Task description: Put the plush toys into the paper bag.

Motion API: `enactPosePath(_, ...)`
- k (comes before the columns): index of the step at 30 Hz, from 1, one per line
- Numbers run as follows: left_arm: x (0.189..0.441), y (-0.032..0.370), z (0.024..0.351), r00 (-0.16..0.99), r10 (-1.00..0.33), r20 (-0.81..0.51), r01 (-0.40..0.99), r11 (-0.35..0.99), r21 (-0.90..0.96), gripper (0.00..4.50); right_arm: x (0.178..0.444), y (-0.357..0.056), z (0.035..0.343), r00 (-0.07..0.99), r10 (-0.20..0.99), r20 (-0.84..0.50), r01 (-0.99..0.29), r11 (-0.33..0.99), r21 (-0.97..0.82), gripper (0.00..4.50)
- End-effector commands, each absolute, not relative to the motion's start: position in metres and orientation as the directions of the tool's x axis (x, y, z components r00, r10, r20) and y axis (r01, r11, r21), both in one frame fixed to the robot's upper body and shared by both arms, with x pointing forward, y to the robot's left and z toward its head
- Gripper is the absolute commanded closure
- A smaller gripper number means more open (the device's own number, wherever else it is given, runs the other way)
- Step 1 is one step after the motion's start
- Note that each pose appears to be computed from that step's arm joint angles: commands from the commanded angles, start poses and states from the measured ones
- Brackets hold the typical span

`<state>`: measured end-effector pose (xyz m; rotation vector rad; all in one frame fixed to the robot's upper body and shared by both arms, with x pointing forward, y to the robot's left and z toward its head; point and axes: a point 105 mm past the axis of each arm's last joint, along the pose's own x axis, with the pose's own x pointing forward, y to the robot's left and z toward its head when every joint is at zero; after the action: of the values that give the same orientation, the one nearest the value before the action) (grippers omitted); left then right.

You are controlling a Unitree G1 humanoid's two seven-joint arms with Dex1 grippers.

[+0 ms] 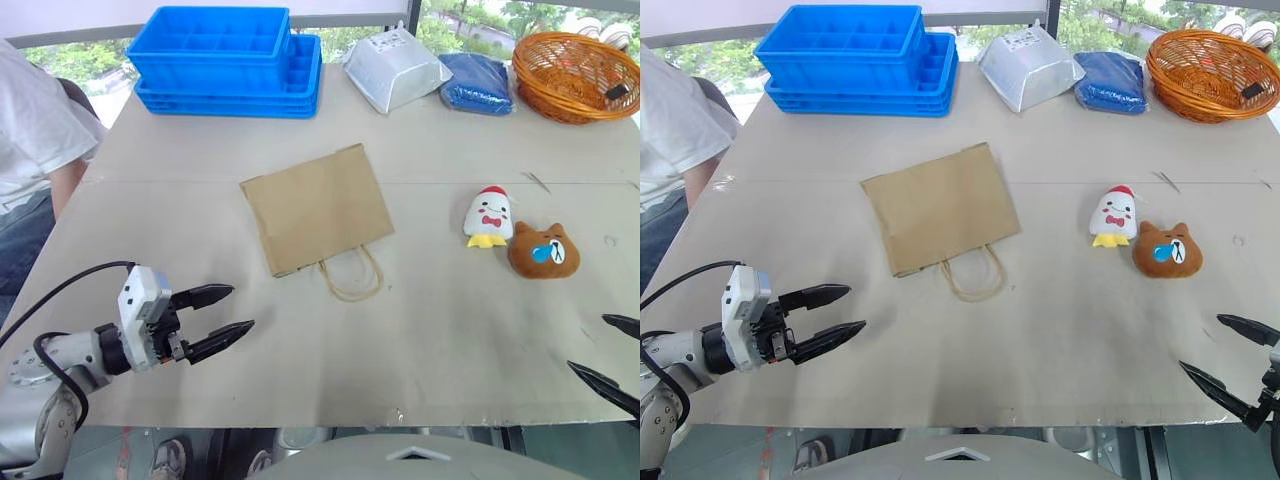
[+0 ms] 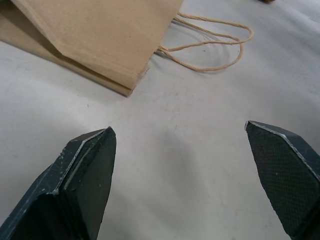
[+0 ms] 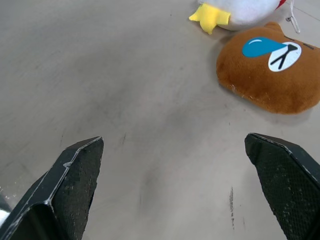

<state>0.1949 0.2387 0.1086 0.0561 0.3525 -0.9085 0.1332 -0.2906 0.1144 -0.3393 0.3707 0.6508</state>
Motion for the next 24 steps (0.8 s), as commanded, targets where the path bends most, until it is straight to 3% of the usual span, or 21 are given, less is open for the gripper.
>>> enactPosePath(1, 0.203, 0.218, 0.117, 0.507, -0.806, -0.306, 0.836, 0.546, -0.052, 0.04, 0.145, -0.273, 0.132, 0.746, 0.55, -0.375, -0.65, 0.724, -0.232, 0.0)
enactPosePath(4, 0.221, 0.181, 0.128, 0.436, -0.85, -0.296, 0.899, 0.427, 0.099, 0.04, 0.16, -0.236, 0.148, 0.726, 0.625, -0.287, -0.686, 0.69, -0.231, 0.0)
enactPosePath(8, 0.227, 0.157, 0.124, 0.314, -0.869, -0.382, 0.947, 0.257, 0.193, 0.04, 0.162, -0.211, 0.154, 0.653, 0.7, -0.289, -0.758, 0.609, -0.234, 0.0)
enactPosePath(14, 0.256, 0.132, 0.118, 0.239, -0.847, -0.475, 0.937, 0.072, 0.343, 0.04, 0.163, -0.191, 0.157, 0.553, 0.779, -0.294, -0.833, 0.507, -0.223, 0.0)
enactPosePath(19, 0.277, 0.111, 0.108, 0.2, -0.827, -0.526, 0.887, -0.076, 0.456, 0.04, 0.164, -0.186, 0.153, 0.538, 0.796, -0.278, -0.842, 0.488, -0.232, 0.0)
enactPosePath(22, 0.281, 0.101, 0.107, 0.174, -0.847, -0.502, 0.879, -0.097, 0.467, 0.78, 0.158, -0.188, 0.141, 0.54, 0.784, -0.307, -0.841, 0.486, -0.239, 0.0)
enactPosePath(24, 0.283, 0.097, 0.106, 0.157, -0.852, -0.5, 0.879, -0.11, 0.464, 1.69, 0.156, -0.19, 0.134, 0.554, 0.766, -0.325, -0.832, 0.494, -0.254, 0.0)
